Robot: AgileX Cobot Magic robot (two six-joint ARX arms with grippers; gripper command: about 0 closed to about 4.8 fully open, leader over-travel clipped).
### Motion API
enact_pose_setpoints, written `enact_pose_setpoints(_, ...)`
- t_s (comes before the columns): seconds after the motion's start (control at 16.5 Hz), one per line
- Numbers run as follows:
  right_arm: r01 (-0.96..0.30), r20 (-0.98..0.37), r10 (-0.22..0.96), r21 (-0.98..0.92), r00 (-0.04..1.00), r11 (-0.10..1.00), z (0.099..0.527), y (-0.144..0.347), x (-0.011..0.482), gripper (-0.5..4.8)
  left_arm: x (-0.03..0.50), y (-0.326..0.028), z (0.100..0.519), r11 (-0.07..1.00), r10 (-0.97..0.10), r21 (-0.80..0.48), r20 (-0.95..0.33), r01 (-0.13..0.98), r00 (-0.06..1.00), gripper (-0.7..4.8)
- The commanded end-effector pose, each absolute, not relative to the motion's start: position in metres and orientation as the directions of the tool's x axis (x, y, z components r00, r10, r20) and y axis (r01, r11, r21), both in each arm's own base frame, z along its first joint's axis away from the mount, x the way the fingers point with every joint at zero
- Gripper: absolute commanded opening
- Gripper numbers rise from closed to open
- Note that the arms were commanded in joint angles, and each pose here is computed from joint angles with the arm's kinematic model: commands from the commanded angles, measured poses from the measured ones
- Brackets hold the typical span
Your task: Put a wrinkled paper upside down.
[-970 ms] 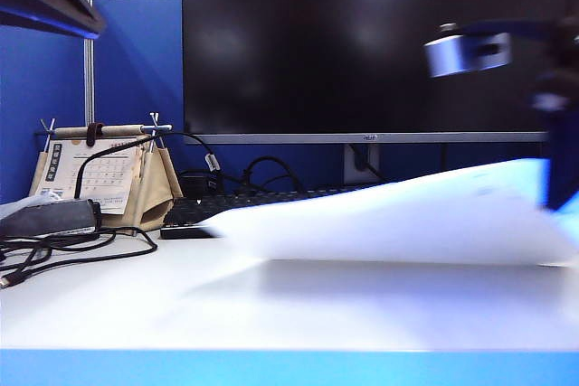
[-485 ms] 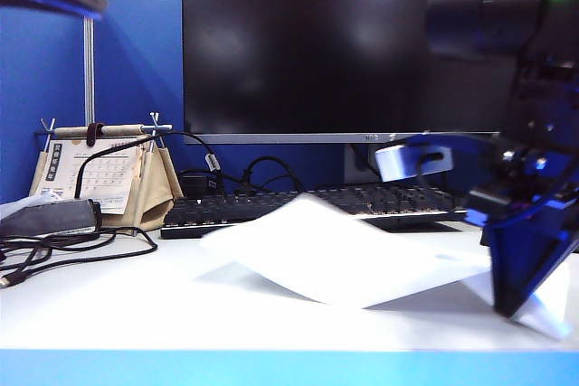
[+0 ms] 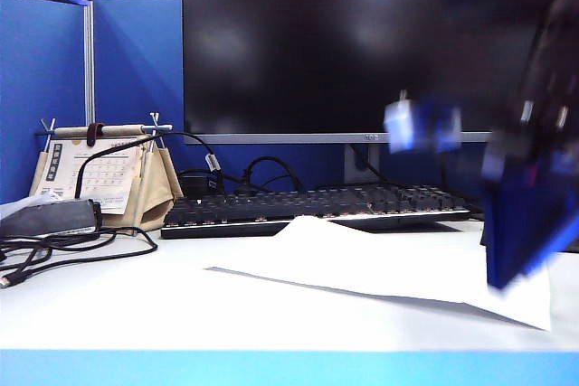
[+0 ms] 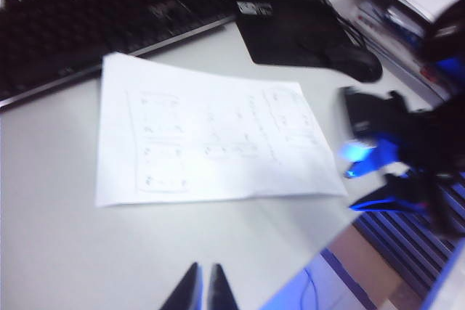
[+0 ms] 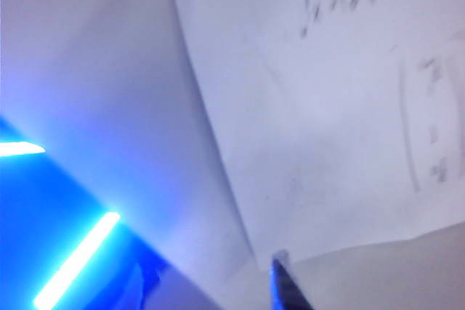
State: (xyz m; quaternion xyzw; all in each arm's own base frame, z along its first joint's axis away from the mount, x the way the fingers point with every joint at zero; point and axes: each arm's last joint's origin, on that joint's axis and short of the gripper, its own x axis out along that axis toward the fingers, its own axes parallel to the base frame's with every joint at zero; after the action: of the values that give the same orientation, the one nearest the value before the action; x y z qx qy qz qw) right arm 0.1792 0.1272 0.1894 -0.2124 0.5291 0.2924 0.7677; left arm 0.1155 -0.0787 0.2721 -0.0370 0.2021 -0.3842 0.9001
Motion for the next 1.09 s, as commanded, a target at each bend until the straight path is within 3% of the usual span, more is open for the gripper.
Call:
enact_pose_setpoints(0.06, -0.685, -0.833, 0.421, 0.071, 0.360, 0.726, 0.223, 0.124, 0.169, 2.44, 0.117, -0.080, 0.281, 0.691, -0.721, -0.196, -0.256, 0.696, 0.644, 0.30)
enact_pose_setpoints(0.24, -0.586, -0.578, 0.513, 0.074, 0.634, 0.807, 0.276, 0.106, 0.148, 2.25, 0.105, -0.071, 0.298, 0.722, -0.690, -0.163, -0.099, 0.672, 0.717, 0.30)
enact_pose_setpoints(0.3, -0.546, -0.518, 0.486, 0.042, 0.704, 0.837, 0.286, 0.098, 0.140, 1.95, 0.100, -0.066, 0.300, 0.745, -0.665, -0.149, -0.086, 0.650, 0.742, 0.30)
enact_pose_setpoints(0.49, -0.353, -0.353, 0.317, -0.040, 0.880, 0.935, 0.308, 0.070, 0.113, 1.81, 0.076, -0.045, 0.292, 0.862, -0.504, -0.105, -0.089, 0.496, 0.859, 0.30)
enact_pose_setpoints(0.61, -0.263, -0.266, 0.245, -0.034, 0.932, 0.964, 0.309, 0.055, 0.096, 1.61, 0.066, -0.037, 0.276, 0.892, -0.444, -0.135, -0.070, 0.432, 0.893, 0.30)
enact_pose_setpoints(0.79, -0.130, -0.198, 0.143, 0.080, 0.970, 0.988, 0.284, 0.037, 0.075, 1.52, 0.065, -0.036, 0.237, 0.874, -0.427, -0.298, -0.099, 0.383, 0.899, 0.30)
enact_pose_setpoints(0.91, -0.123, -0.168, 0.148, 0.151, 0.975, 0.981, 0.256, 0.031, 0.067, 1.47, 0.071, -0.039, 0.209, 0.857, -0.432, -0.376, -0.148, 0.354, 0.890, 0.30)
enact_pose_setpoints(1.09, -0.124, -0.141, 0.150, 0.175, 0.979, 0.977, 0.212, 0.030, 0.064, 1.46, 0.078, -0.043, 0.181, 0.874, -0.411, -0.361, -0.195, 0.324, 0.891, 0.30)
